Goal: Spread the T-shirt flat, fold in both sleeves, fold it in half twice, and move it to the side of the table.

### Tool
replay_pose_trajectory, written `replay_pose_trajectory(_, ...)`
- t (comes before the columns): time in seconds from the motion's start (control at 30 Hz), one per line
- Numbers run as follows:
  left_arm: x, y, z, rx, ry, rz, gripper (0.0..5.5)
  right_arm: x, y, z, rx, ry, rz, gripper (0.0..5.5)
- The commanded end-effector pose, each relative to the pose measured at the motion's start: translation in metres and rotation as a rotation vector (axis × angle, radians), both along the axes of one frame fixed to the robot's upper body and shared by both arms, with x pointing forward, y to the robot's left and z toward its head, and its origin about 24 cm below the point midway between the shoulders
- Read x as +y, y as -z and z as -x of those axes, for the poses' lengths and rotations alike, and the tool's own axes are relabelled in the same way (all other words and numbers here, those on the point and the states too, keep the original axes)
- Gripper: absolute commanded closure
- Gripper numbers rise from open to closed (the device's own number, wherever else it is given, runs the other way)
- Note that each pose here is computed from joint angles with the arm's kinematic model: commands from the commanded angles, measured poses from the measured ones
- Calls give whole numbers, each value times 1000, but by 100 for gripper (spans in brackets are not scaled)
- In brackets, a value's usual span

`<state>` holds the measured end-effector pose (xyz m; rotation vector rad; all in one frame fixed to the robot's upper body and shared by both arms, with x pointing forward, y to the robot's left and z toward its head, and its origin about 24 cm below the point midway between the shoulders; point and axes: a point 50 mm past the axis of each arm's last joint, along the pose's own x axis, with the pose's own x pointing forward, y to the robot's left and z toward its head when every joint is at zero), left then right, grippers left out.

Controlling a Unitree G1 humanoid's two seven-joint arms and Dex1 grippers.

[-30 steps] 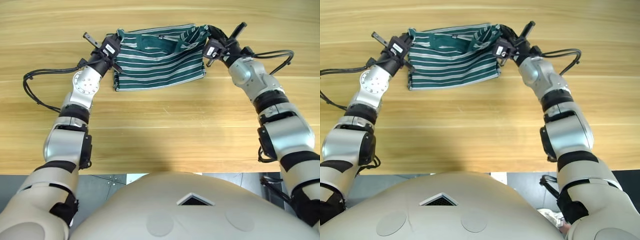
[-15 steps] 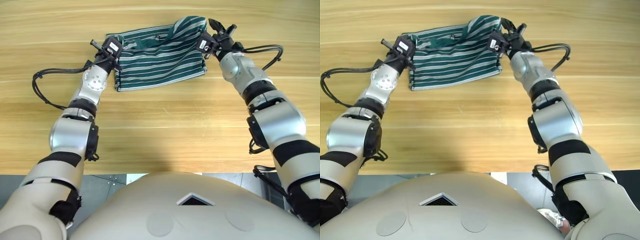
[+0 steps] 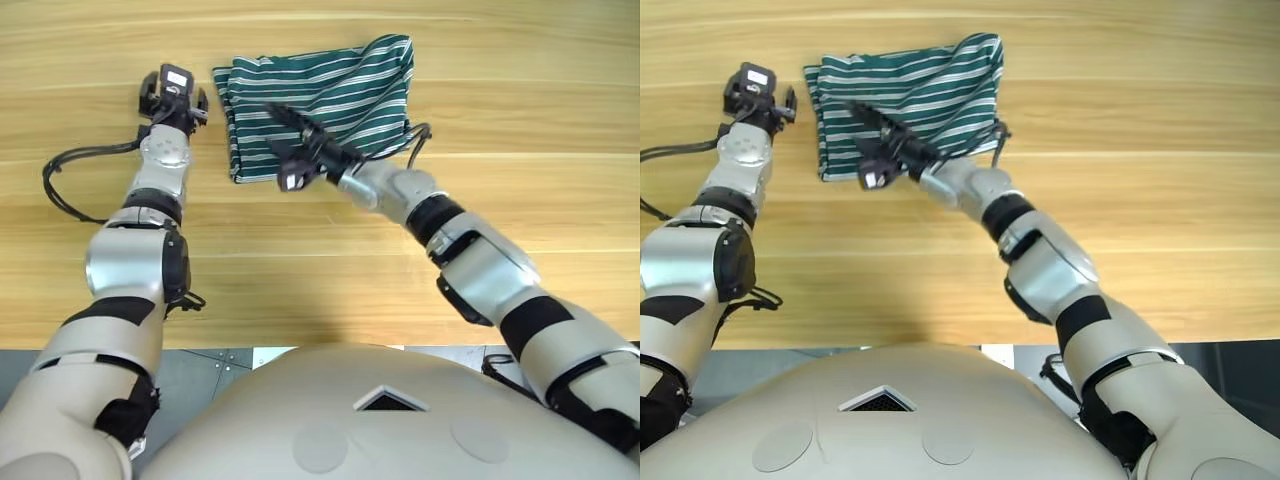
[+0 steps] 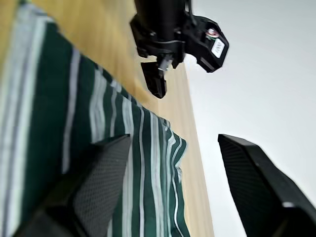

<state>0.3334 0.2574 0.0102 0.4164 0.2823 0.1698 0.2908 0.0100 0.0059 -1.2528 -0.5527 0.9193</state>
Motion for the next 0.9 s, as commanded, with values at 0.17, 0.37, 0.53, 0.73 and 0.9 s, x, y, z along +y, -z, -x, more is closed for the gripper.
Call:
replay_pose_trajectory(0.17, 21, -8, 14, -229, -122, 197, 141, -43, 19, -21, -35, 50, 374, 226)
replay_pose_trajectory(0.37, 7, -18, 3, -263, -50, 198, 141, -125, 38, -11, -27, 49, 493, 226)
replay_pose_trajectory(0.53, -6, -35, -11, -287, 66, 102, 141, -206, 53, 55, 117, 148, 423, 226)
replay_pose_trajectory(0.73, -18, -49, -20, -309, 184, -13, 141, -195, 33, 99, 157, 133, 229, 226)
replay_pose_trajectory(0.9, -47, -52, -26, -302, 364, -126, 141, -189, 24, 107, 276, 70, 193, 226)
